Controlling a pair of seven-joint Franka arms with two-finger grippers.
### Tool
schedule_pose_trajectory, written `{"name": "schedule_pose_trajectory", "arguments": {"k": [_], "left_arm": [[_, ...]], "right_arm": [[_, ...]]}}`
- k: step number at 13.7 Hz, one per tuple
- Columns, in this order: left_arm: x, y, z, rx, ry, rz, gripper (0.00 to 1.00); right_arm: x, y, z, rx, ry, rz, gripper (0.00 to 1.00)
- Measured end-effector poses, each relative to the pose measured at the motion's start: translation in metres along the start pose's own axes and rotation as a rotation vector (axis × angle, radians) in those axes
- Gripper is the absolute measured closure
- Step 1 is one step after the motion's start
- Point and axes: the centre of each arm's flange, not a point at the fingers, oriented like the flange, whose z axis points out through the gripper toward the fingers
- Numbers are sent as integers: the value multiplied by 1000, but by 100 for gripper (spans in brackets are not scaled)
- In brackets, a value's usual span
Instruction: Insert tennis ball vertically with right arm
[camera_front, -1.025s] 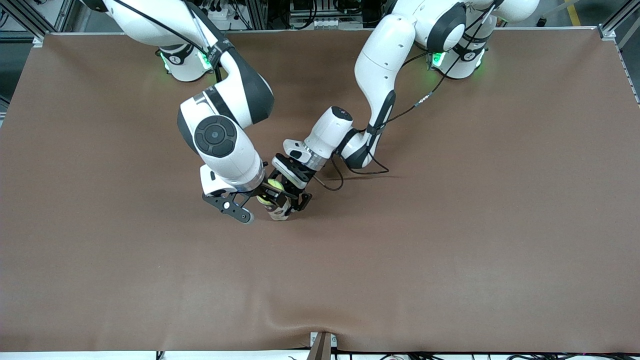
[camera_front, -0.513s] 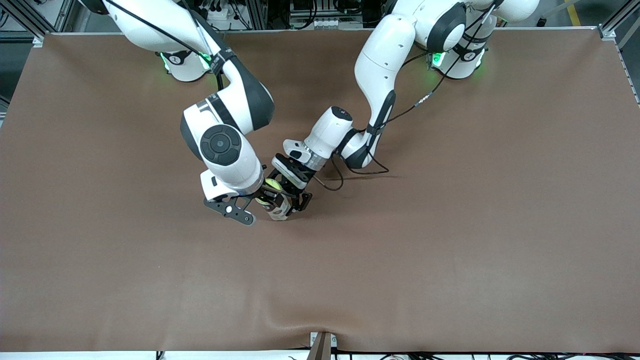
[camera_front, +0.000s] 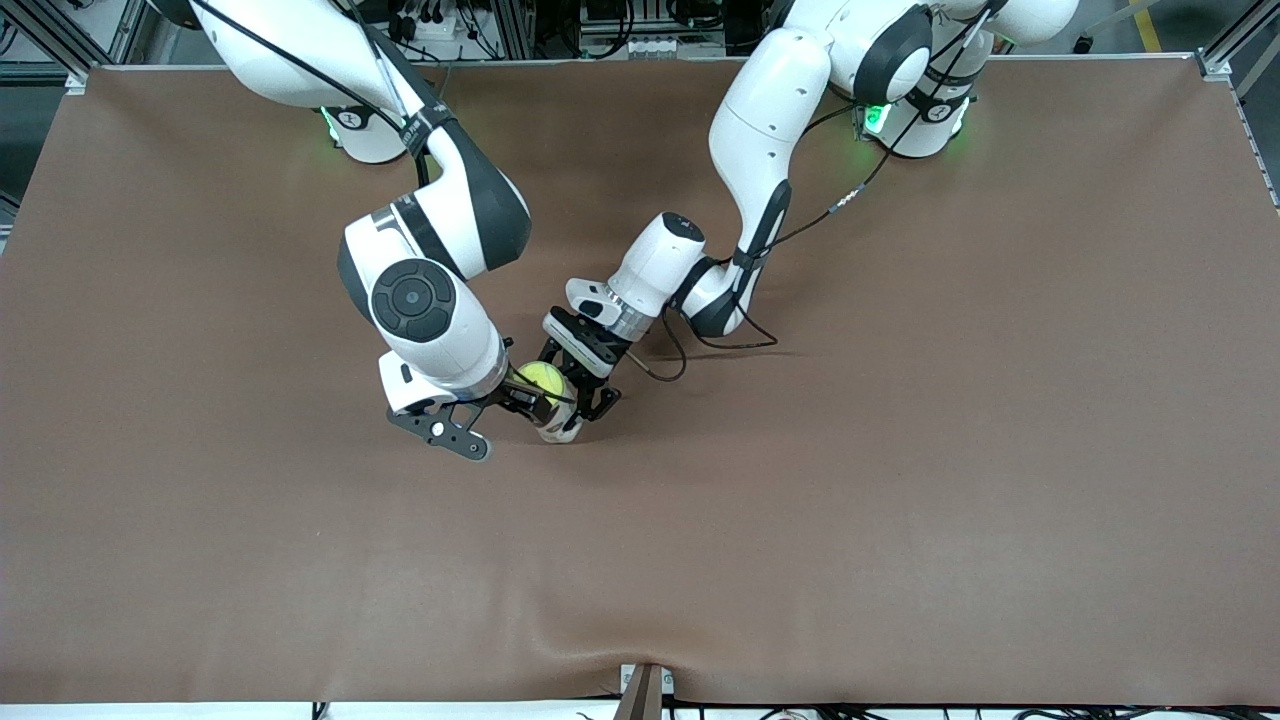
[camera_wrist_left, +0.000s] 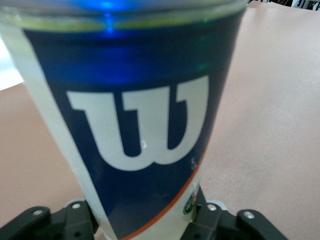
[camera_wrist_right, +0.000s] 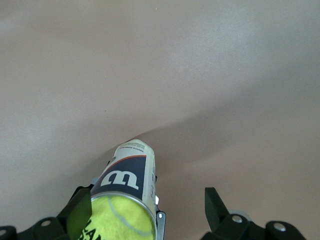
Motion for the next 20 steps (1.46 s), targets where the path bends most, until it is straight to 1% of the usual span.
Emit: {"name": "schedule_pose_trajectory", "arguments": {"k": [3, 5, 7, 8, 18, 20], "left_arm": [[0, 2, 0, -2, 0, 4, 34], [0, 3, 0, -3, 0, 7, 34], [0, 3, 0, -3, 1, 7, 39], [0, 3, 0, -3, 1, 7, 39], [0, 3, 0, -3, 1, 7, 38], [0, 3, 0, -3, 1, 7, 38]], "right_arm": [[-4, 2, -3, -27, -21, -14, 0], [-7, 8, -16, -45, -34, -43, 0], [-11, 13, -28, -59, -43, -57, 0], [-12, 15, -30, -64, -48, -59, 0], [-12, 15, -33, -60, -48, -64, 0], [-13, 18, -40, -56, -63, -58, 0]]}}
